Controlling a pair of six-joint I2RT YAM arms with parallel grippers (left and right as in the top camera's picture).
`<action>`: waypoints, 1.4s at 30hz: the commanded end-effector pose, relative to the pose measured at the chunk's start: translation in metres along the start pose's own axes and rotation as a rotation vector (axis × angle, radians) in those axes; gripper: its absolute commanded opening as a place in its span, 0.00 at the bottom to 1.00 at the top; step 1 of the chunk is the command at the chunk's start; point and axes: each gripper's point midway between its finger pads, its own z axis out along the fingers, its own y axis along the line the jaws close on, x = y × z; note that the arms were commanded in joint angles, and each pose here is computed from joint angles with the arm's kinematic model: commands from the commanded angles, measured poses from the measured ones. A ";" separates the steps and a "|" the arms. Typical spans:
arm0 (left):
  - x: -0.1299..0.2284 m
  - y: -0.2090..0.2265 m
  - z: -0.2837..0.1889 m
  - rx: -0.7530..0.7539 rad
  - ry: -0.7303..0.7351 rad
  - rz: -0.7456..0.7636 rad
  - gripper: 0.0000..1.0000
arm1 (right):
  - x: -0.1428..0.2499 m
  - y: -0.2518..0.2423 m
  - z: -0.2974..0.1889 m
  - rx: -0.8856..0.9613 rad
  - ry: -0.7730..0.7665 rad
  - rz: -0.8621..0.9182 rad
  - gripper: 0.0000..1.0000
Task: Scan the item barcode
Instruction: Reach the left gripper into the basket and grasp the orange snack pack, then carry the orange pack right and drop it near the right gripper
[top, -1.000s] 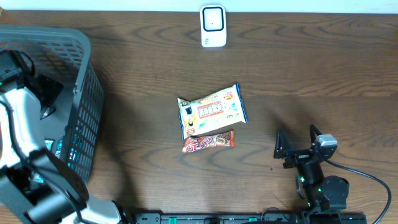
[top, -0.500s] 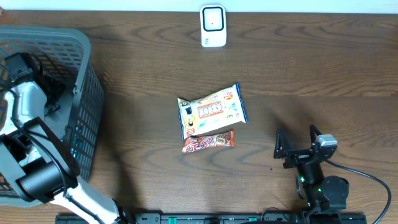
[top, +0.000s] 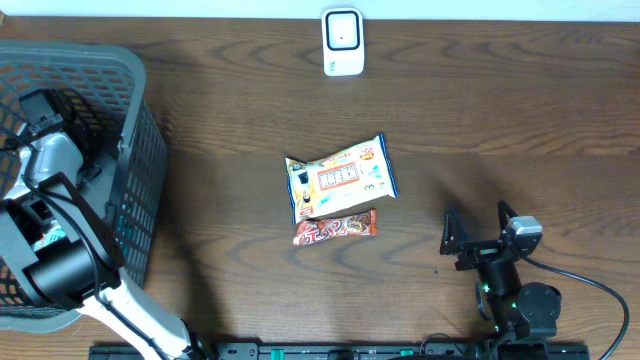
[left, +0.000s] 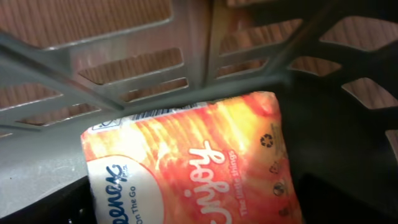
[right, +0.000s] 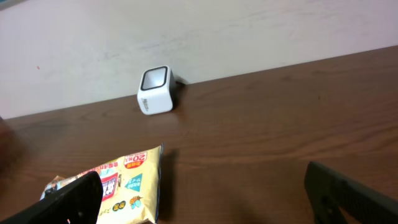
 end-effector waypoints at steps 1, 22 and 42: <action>0.024 0.011 0.023 -0.046 0.068 0.013 0.80 | 0.001 0.002 0.000 -0.006 0.003 0.004 0.99; -0.049 -0.001 -0.182 0.292 -0.147 -0.067 0.35 | 0.001 0.002 0.000 -0.006 0.003 0.004 0.99; 0.170 -0.111 -0.450 1.093 -0.014 0.512 0.35 | 0.001 0.002 0.000 -0.006 0.003 0.004 0.99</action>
